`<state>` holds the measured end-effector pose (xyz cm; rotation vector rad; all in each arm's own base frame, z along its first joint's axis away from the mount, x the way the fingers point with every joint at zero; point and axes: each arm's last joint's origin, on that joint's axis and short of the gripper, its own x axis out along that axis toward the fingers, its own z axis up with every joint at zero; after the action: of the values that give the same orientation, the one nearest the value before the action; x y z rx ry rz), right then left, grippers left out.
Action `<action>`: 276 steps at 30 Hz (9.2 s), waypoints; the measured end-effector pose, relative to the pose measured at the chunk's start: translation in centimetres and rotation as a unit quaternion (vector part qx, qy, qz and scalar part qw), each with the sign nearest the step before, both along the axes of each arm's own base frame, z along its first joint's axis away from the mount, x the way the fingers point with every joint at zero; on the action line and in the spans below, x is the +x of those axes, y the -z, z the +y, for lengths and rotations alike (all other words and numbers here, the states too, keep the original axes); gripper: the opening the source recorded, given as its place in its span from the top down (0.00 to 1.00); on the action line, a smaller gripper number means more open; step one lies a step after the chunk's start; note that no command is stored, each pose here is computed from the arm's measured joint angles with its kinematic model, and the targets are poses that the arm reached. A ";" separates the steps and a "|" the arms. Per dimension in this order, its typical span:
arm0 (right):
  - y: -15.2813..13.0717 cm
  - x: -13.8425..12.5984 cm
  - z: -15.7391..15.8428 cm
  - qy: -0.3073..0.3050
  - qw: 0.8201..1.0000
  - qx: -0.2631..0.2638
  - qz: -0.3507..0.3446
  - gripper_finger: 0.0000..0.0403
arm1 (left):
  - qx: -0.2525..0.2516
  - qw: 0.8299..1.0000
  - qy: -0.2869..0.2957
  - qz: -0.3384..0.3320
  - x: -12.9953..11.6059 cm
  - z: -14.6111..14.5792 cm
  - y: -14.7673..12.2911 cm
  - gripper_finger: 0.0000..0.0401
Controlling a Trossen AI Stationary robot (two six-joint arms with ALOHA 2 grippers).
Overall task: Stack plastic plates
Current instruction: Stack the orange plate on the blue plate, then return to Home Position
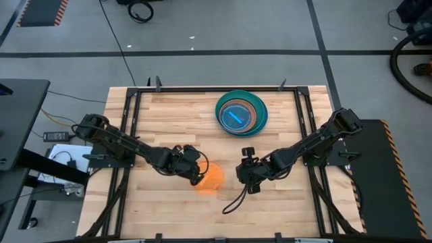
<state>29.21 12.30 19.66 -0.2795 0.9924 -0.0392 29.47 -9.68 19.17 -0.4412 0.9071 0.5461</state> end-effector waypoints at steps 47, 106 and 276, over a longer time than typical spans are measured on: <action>2.9 -7.6 -1.0 0.089 0.987 0.046 -0.125 0.75 | 0.126 0.983 0.112 -0.067 4.5 9.0 -2.8 1.00; 3.1 -12.0 -5.0 0.060 0.965 0.104 -0.233 0.81 | -0.013 0.995 0.086 0.055 3.1 21.4 1.0 0.62; -4.5 -16.6 -12.7 0.136 0.828 0.175 -0.515 0.93 | 0.069 0.922 0.283 -0.255 -8.2 9.2 -3.1 0.57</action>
<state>12.62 -0.36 24.21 0.2330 -0.0672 -0.2397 21.28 -0.51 22.22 -0.1593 0.4493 -0.0459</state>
